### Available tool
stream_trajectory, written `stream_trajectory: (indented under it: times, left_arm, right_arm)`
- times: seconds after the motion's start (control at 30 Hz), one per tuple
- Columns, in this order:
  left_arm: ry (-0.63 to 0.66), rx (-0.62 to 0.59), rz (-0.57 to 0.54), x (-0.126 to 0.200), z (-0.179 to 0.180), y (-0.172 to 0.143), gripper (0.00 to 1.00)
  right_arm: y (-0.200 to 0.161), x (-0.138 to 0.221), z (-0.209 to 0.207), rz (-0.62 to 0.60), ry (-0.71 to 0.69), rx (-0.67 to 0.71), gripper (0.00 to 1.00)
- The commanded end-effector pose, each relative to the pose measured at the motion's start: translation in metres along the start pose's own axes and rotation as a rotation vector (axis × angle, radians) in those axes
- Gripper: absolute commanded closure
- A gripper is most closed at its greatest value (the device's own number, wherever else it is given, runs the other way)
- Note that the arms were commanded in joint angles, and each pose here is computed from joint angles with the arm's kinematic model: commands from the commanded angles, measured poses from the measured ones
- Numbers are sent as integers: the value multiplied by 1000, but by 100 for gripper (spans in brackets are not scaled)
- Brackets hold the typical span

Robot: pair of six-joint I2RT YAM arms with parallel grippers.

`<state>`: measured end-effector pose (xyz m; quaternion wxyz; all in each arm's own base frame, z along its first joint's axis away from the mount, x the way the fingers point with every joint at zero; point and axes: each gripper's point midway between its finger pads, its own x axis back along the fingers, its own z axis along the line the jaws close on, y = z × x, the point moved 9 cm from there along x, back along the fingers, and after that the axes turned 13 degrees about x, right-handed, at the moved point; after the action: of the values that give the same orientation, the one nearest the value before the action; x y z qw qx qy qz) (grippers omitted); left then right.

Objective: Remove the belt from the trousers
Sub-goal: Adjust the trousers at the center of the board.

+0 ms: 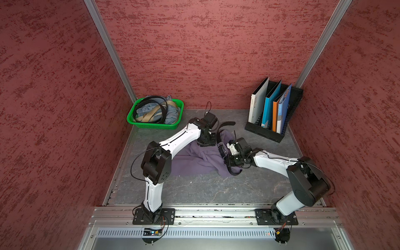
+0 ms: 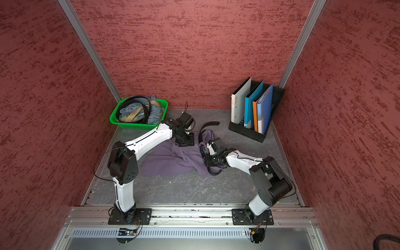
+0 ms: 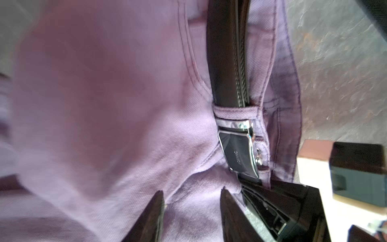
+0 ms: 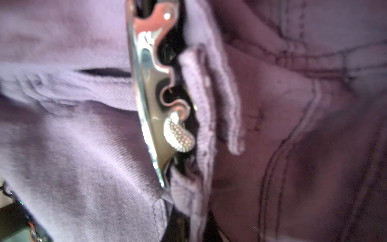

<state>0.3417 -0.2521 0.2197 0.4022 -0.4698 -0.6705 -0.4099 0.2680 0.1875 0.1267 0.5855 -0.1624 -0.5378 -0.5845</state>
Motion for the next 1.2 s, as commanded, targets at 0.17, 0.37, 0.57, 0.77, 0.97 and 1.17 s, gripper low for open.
stream_trajectory:
  times: [0.17,0.37,0.57,0.77,0.97,1.17]
  left_arm:
    - [-189,18,12,0,-45,20,0]
    - [-82,-79,94,-23,-78,14,0]
    - [43,-126,170,-40,-89,-2,0]
    - [165,-85,196,-33,-68,-21,1]
    - [185,-22,187,-41,-66,-24,8]
    - [151,4,208,-62,-75,-22,22]
  right_arm:
    - [26,39,16,-120,7,63,80]
    - [8,60,15,-200,-15,50,57]
    - [-15,92,10,-309,-100,-4,54]
    - [-29,117,6,-415,-177,-49,53]
    - [-35,114,3,-398,-175,-44,53]
    - [-38,116,7,-400,-129,-35,53]
